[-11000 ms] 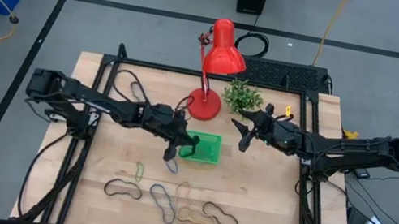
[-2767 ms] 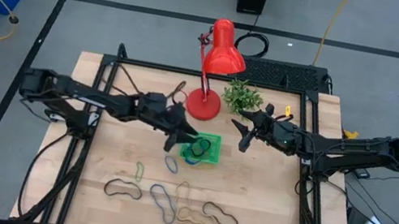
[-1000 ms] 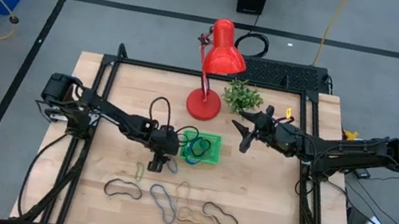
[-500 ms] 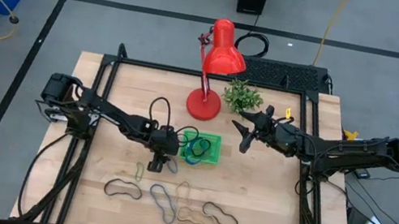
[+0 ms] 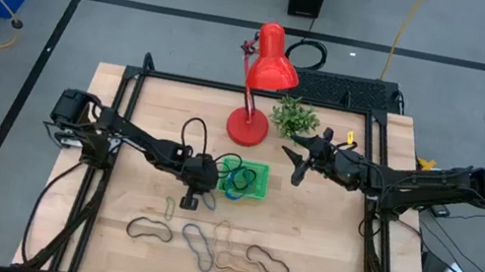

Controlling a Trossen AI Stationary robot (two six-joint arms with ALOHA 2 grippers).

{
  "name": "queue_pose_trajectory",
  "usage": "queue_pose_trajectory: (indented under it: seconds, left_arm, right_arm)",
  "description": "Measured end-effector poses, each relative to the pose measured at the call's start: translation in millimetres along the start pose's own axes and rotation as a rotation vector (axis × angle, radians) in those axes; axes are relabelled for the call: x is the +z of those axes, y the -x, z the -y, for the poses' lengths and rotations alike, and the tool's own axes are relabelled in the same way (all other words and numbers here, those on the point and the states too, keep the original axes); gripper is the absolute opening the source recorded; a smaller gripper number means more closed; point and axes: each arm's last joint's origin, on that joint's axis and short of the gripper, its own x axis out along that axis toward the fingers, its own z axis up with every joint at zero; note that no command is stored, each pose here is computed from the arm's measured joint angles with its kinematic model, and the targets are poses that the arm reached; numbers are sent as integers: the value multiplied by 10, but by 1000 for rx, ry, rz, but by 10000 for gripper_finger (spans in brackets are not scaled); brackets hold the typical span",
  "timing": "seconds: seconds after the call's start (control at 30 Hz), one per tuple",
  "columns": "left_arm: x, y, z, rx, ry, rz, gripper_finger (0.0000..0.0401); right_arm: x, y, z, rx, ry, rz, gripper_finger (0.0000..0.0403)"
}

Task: Pick and place rubber bands into bin
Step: Put the top blue rubber band into the green bin

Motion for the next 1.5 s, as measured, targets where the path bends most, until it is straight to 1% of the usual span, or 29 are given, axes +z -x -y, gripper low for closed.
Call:
queue_pose_trajectory:
  seconds: [0.07,0.23,0.33,0.47,0.6,0.77,0.93,1.03,1.13,1.2,1.27,1.33,1.5]
  left_arm:
    - [0,2,-2,-5,15,0,12]
    - [-2,153,19,-68,48,12,6]
    - [54,371,27,-65,73,72,6]
    - [59,657,61,-66,70,128,5]
    - [127,987,74,-24,62,285,4]
    - [262,1324,42,-17,78,545,8]
    - [390,1472,-4,6,53,732,4]
    - [430,1436,-37,34,41,754,9]
    - [424,1325,-64,77,43,709,5]
    - [471,1234,-87,100,48,709,4]
    - [464,1112,-106,101,57,666,9]
    - [504,979,-127,106,57,664,11]
    - [519,685,-203,114,76,611,5]
  right_arm:
    - [0,0,0,0,0,0,180]
    - [0,0,0,0,0,0,180]
    - [0,0,0,0,0,0,180]
    - [0,0,1,0,0,0,180]
    - [1,1,0,0,0,0,180]
    - [10,1,-1,0,-4,9,180]
    - [19,1,0,0,-4,18,180]
    - [24,1,-1,0,-6,22,180]
    - [25,0,-1,0,-7,23,180]
    - [26,1,-1,0,-7,24,180]
    - [26,1,-1,0,-8,25,180]
    - [28,1,-1,0,-8,27,180]
    - [31,1,-1,0,-10,29,180]
